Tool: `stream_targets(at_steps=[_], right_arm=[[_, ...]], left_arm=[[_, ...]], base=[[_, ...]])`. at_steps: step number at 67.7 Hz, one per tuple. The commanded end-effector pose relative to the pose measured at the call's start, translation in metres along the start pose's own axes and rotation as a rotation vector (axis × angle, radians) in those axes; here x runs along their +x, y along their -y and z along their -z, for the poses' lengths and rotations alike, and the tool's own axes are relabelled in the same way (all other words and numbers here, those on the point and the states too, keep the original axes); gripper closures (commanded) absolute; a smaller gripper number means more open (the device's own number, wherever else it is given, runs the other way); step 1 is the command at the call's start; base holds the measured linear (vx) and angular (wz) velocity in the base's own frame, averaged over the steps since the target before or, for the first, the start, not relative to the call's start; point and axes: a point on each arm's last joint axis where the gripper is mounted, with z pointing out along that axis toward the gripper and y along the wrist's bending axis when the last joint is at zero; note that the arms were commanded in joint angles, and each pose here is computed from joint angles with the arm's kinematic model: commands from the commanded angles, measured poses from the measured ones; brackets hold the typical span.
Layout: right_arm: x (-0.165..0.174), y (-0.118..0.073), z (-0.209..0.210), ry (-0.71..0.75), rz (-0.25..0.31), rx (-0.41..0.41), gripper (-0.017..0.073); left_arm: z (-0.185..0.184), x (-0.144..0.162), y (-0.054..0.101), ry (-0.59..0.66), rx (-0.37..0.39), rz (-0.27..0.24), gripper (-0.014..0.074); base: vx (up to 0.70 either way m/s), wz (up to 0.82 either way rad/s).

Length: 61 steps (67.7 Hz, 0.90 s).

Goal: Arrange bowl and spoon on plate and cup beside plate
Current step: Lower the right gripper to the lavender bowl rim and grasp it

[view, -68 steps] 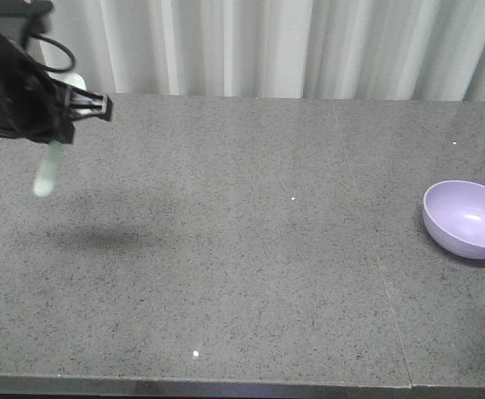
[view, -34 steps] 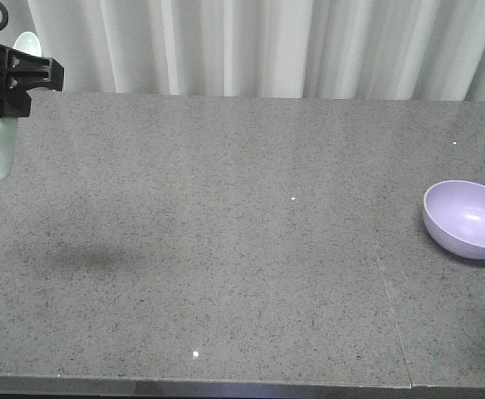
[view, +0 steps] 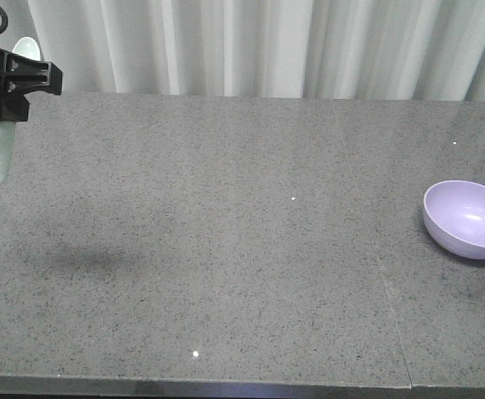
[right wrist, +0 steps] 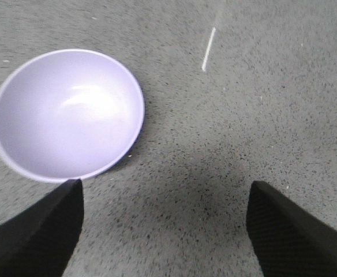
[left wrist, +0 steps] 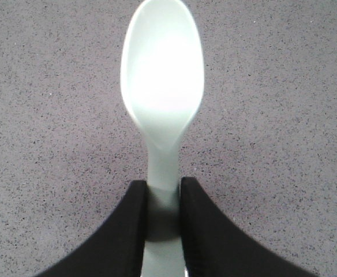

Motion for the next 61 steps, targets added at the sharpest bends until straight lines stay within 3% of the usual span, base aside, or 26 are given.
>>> stream_targets(at_steps=[1,12,24,45,54,61], right_arm=[[-0.018,0.008,-0.013,0.072,-0.019,-0.011,-0.0013],[-0.025,0.01,-0.057,0.042,-0.057,-0.076,-0.0013],[-0.029,0.003,-0.09,0.038,-0.053,-0.132,-0.0013],[-0.023,-0.002,-0.139,-0.011,-0.042,-0.138,0.0006],[-0.019,-0.005,-0.154,-0.041,-0.069,-0.154,0.0057],[-0.017,-0.007,-0.16,-0.055,-0.072,-0.158,0.0148]], left_arm=[[0.018,-0.006,-0.002,0.094,0.02,0.008,0.06],[0.018,-0.006,-0.002,0.094,0.02,0.008,0.06],[0.018,-0.006,-0.002,0.092,0.019,0.008,0.06],[0.018,-0.006,-0.002,0.092,0.019,0.008,0.06],[0.018,-0.006,-0.002,0.092,0.019,0.008,0.06],[0.018,-0.006,-0.002,0.092,0.019,0.008,0.06]], base=[[0.0,0.0],[0.0,0.0],[0.0,0.0],[0.0,0.0],[0.0,0.0],[0.0,0.0]])
